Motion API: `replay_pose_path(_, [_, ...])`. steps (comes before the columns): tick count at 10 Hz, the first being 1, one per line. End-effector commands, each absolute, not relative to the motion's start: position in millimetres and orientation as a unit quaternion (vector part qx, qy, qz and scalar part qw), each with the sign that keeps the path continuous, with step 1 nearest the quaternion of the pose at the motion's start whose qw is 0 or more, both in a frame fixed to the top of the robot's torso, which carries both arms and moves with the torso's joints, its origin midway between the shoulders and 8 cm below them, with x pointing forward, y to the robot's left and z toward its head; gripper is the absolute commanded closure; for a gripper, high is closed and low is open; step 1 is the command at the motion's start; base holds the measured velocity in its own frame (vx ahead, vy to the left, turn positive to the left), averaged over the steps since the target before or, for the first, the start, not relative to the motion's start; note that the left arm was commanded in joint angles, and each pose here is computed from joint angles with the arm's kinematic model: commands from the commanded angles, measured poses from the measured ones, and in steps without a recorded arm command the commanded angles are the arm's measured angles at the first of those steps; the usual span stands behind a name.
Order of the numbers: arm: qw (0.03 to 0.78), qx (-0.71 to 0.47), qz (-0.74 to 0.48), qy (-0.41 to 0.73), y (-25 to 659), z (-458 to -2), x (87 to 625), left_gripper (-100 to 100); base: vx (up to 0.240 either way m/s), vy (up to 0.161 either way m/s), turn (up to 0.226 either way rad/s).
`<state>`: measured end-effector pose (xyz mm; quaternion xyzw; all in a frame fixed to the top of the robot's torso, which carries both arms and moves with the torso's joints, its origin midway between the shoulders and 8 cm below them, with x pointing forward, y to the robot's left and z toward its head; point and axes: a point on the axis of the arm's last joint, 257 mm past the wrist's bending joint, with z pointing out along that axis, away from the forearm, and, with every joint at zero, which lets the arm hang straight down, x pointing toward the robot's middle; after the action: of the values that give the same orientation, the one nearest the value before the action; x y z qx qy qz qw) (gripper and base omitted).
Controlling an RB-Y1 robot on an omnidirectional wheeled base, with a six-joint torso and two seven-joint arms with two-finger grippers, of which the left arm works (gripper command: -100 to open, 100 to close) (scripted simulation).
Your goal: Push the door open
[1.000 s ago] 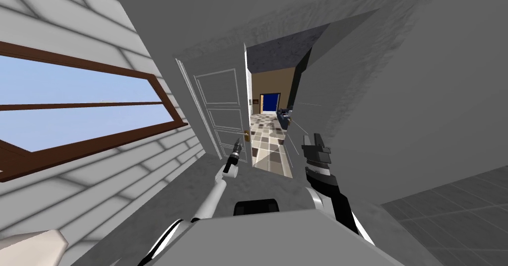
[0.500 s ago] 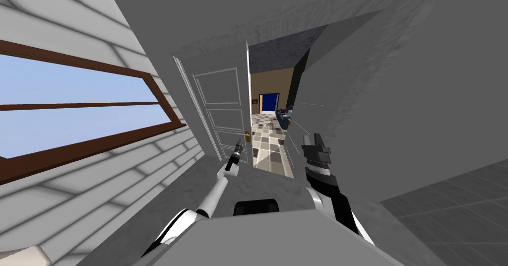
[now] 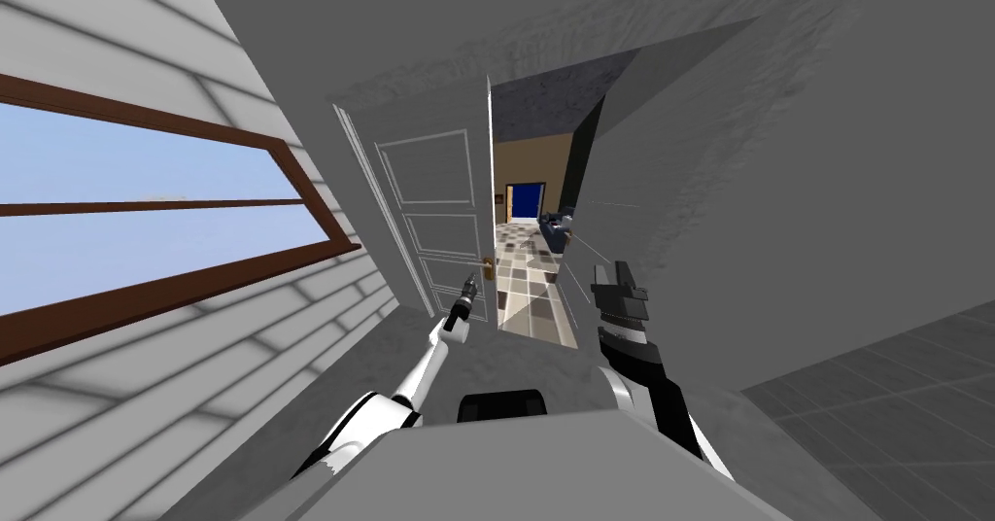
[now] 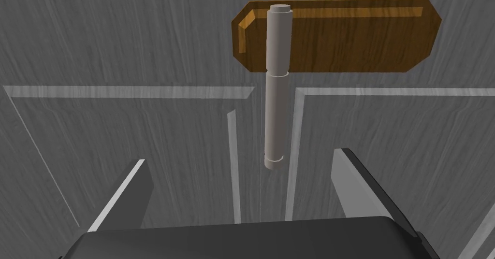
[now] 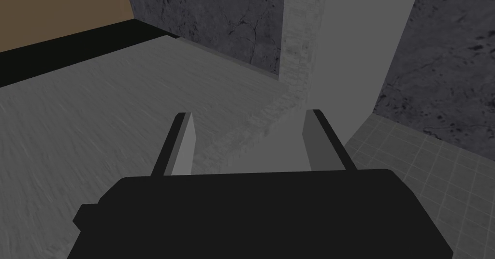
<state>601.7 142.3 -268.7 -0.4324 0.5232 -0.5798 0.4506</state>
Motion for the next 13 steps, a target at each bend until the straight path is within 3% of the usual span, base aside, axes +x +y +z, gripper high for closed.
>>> replay_pose_path(1, [0.447,-0.434,-0.575,0.531,139.7,-274.7,605.1,-100,0.030,0.070,-0.034])
replay_pose_path(8, [0.438,-0.437,-0.558,0.553,133.7,-290.2,614.0,-100,0.028,0.070,-0.032])
replay_pose_path(13, [0.442,-0.441,-0.555,0.550,140.5,-291.7,614.9,-100,0.180,-0.040,-0.026])
